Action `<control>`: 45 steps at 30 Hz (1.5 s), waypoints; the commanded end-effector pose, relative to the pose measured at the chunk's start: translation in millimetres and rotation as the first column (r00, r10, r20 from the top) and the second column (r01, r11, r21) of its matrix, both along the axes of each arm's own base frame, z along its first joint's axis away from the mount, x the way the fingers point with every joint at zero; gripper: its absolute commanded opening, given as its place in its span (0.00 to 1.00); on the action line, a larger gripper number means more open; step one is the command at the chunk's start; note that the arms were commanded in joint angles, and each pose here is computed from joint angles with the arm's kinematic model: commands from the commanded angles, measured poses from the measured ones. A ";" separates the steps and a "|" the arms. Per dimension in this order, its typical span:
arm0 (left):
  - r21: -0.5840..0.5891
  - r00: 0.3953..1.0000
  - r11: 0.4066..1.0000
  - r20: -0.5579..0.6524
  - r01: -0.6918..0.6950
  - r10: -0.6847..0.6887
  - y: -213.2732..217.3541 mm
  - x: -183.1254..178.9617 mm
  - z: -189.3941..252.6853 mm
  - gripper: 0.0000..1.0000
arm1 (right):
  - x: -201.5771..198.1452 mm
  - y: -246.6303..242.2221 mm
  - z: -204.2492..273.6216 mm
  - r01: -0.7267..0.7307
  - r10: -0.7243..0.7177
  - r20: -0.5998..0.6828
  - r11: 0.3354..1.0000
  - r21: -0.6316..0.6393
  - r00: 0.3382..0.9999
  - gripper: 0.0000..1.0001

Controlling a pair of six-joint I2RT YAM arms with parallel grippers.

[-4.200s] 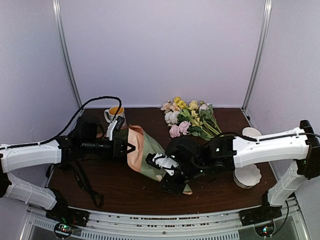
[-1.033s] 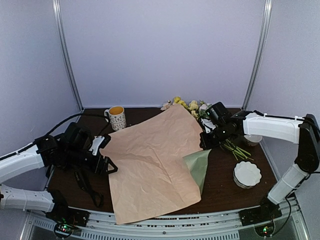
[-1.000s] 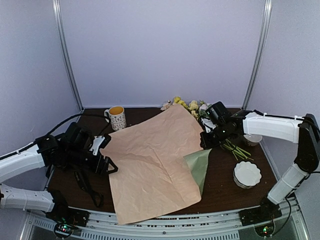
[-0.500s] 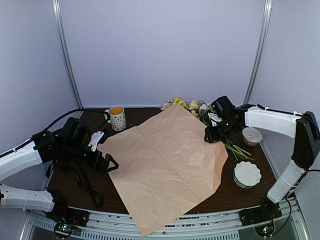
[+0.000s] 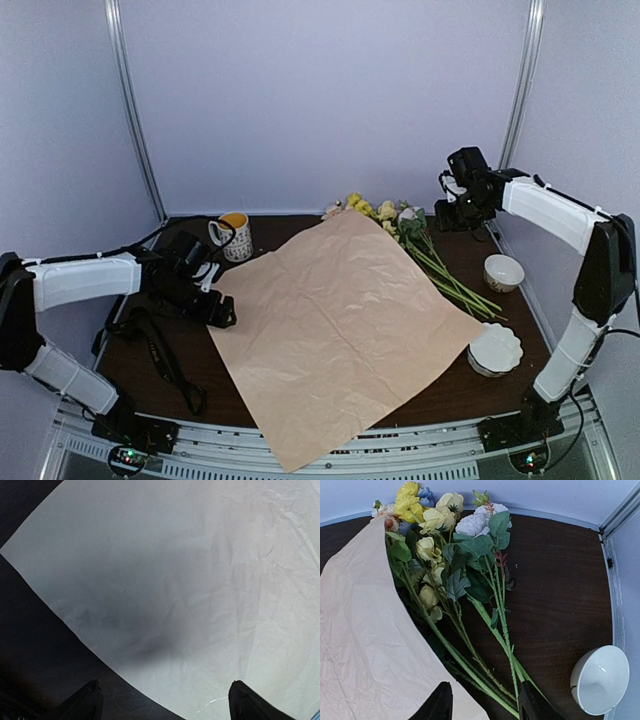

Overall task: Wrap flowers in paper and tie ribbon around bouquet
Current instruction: Unfold the folded wrapping paper at the center of the board, then adjust the fake flower at the corner of the board.

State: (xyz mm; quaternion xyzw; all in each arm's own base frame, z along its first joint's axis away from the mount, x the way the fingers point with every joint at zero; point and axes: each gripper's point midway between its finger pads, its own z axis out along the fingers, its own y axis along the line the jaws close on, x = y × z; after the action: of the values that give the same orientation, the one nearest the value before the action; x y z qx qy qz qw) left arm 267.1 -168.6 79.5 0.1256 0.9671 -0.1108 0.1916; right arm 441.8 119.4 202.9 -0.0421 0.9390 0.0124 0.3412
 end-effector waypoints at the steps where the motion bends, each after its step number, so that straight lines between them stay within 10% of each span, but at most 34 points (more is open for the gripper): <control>1: 0.017 0.999 1.000 0.043 -0.022 0.021 -0.4 30.7 -7.3 0.90 | 14.3 -18.4 -38.2 0.013 -0.029 -0.106 0.990 -0.144 0.994 0.46; 16: 0.030 1.000 1.000 -0.005 0.005 -0.004 -1.5 25.8 -28.4 0.89 | 46.8 -57.3 -139.0 0.019 -0.146 -0.308 0.925 -0.380 0.940 0.29; 37: 0.029 1.000 0.999 -0.014 0.024 -0.024 -6.3 30.1 -29.0 0.89 | -13.7 -55.7 -176.9 -0.160 -0.026 -0.658 0.962 -0.221 0.752 0.31; 45: 0.029 1.000 0.999 -0.013 0.029 -0.028 -6.1 29.3 -28.3 0.89 | -8.7 -62.5 -162.7 -0.120 -0.062 -0.605 0.959 -0.256 0.794 0.08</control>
State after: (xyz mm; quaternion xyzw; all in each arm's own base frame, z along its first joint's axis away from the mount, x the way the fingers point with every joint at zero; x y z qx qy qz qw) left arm 286.8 -168.5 42.4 0.1344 0.9731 -0.0897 0.1642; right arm 435.5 60.1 24.7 -0.1085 0.9891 -0.0991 -0.0009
